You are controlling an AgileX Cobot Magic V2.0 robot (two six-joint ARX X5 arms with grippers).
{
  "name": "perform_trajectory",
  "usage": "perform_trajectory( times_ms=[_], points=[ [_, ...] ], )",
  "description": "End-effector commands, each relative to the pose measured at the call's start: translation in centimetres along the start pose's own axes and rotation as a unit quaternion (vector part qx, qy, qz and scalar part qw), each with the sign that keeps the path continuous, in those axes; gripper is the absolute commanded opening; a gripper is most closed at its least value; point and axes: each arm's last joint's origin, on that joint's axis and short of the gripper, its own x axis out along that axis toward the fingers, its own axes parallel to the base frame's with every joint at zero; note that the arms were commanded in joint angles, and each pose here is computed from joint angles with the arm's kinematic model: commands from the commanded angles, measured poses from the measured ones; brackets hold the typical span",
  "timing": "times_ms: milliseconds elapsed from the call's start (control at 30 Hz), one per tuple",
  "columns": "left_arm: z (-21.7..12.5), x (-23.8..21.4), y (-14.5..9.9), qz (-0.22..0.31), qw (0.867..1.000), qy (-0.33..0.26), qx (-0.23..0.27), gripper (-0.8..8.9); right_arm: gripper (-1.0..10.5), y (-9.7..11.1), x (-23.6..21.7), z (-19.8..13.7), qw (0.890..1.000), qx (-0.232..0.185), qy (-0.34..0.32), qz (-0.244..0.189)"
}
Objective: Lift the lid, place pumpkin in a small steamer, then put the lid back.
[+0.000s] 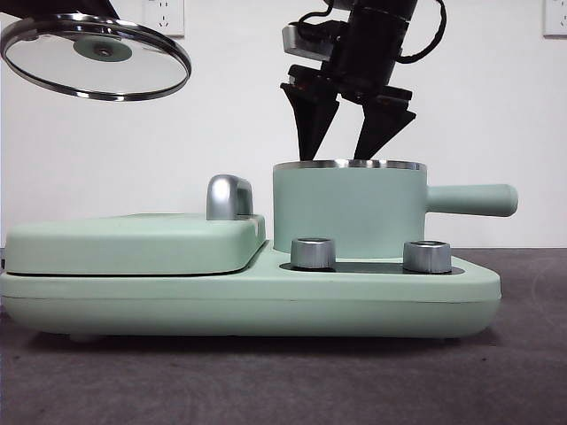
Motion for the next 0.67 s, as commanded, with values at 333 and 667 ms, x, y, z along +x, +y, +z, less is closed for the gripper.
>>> perform_trajectory(
  times_ms=[333,667],
  points=[
    [0.7,-0.3,-0.2,-0.004,1.0,-0.021,0.003,0.1,2.9,0.4,-10.1,-2.4,0.992,-0.006,-0.122,-0.02],
    [0.6,0.5,-2.8,-0.062,0.998,-0.014,0.028,0.1,2.9,2.4,-14.4,-17.1,0.971,0.02,-0.235,-0.03]
  ],
)
